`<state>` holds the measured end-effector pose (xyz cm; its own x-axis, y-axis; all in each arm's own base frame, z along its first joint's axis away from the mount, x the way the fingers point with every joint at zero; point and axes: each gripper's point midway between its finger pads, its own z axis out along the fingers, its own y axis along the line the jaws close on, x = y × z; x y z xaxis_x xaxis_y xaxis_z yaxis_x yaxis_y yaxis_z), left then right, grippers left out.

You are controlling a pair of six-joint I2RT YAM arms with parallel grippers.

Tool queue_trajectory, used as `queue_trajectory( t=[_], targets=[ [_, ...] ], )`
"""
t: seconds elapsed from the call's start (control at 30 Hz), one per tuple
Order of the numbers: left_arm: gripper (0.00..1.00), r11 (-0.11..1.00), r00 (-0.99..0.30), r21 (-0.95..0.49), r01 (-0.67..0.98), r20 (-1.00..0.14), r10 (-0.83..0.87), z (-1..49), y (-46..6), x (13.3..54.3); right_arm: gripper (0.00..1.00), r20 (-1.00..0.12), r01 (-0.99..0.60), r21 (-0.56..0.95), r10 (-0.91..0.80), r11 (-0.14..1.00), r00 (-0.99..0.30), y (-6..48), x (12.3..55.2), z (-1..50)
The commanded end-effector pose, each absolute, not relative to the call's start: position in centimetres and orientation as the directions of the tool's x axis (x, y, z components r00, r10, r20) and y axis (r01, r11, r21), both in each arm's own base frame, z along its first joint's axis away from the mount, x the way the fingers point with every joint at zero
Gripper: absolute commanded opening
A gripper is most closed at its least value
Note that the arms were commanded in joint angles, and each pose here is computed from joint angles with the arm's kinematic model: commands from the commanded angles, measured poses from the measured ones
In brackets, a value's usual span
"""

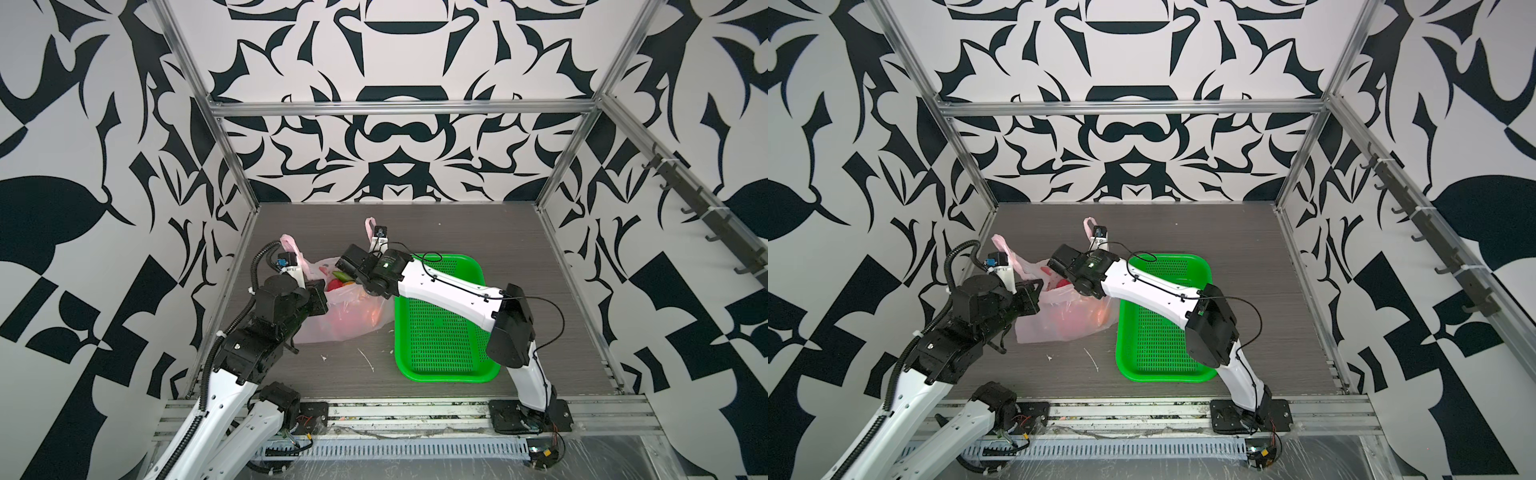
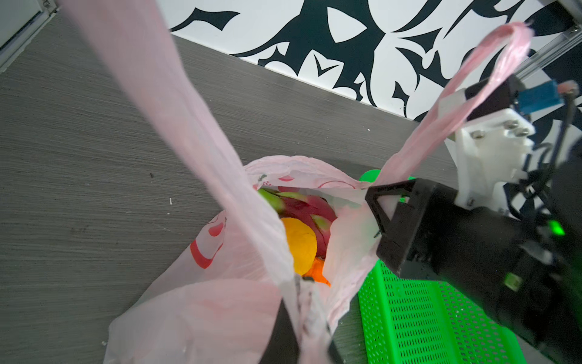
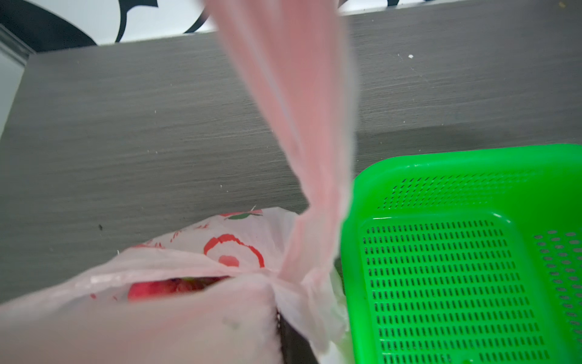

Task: Untie the knot of the plastic bag and take out the fruit
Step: Open the plastic bag at the middle-left of the table.

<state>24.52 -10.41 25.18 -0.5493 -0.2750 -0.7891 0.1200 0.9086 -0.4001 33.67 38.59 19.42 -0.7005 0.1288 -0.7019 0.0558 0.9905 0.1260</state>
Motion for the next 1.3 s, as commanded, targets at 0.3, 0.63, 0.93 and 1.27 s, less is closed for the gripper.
queue_trajectory(
  t=[0.3,0.63,0.93,1.27],
  targets=[
    [0.0,0.941,-0.506,-0.339,-0.004,-0.811,-0.294,27.1,-8.6,31.3,0.0,-0.758,-0.292,0.248,-0.003,0.923,-0.652,44.1,35.9,26.8],
    [0.0,0.891,-0.46,-0.442,-0.104,-0.773,-0.437,28.9,-4.2,36.3,0.0,-0.765,-0.397,0.303,-0.027,0.867,-0.643,46.3,39.5,28.2],
    [0.0,0.883,-0.424,-0.462,-0.087,-0.785,-0.452,31.5,-3.9,40.0,0.0,-0.772,-0.44,0.374,0.011,0.816,-0.636,46.8,42.3,29.9],
    [0.0,0.871,-0.536,-0.48,-0.104,-0.711,-0.455,28.8,-4.8,37.5,0.0,-0.726,-0.453,0.421,-0.007,0.786,-0.688,46.5,40.8,28.6]
  ],
)
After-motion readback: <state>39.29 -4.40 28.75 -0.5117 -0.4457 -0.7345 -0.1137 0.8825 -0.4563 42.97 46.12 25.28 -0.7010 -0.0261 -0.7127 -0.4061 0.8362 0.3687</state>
